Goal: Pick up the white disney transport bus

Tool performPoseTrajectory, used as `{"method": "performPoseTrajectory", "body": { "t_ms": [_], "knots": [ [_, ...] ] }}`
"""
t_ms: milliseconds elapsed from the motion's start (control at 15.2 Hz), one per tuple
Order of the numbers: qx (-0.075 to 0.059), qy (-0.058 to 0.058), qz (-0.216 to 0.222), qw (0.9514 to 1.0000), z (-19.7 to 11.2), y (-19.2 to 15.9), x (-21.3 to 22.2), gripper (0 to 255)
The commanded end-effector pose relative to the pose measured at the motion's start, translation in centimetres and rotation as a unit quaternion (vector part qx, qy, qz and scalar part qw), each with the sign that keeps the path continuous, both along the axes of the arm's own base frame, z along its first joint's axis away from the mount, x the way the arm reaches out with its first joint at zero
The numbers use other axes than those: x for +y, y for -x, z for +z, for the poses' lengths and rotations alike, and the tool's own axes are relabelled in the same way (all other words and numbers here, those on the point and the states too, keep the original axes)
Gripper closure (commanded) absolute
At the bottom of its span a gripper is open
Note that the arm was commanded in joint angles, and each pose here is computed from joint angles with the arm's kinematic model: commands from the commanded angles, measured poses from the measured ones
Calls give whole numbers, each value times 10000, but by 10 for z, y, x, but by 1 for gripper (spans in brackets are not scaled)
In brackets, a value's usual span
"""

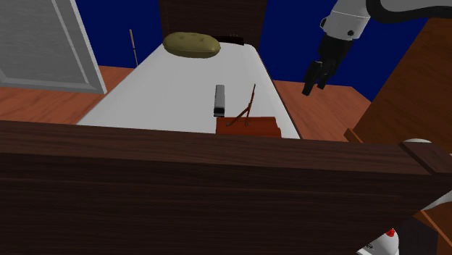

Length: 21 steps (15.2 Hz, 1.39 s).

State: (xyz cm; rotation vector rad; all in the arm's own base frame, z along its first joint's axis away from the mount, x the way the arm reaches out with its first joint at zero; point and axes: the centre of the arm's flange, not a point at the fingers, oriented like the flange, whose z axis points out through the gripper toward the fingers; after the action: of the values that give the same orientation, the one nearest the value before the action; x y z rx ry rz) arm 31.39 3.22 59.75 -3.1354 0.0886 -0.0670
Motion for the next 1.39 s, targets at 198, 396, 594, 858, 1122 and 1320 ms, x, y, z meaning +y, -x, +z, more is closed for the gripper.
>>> {"method": "performPoseTrajectory", "body": {
  "t_ms": [198, 396, 594, 858, 1122, 1320],
  "knots": [
    [14, -2, -264, 9997, -14, -33, 17, 0],
    [28, -4, -528, 9986, -28, -68, 33, 0],
    [42, -6, -791, 9969, -42, -102, 46, 0],
    [60, -9, -1141, 9934, -61, -150, 62, 0],
    [78, -12, -1490, 9888, -80, -198, 73, 0],
    [92, -14, -1751, 9845, -95, -235, 80, 0]
  ]
}}
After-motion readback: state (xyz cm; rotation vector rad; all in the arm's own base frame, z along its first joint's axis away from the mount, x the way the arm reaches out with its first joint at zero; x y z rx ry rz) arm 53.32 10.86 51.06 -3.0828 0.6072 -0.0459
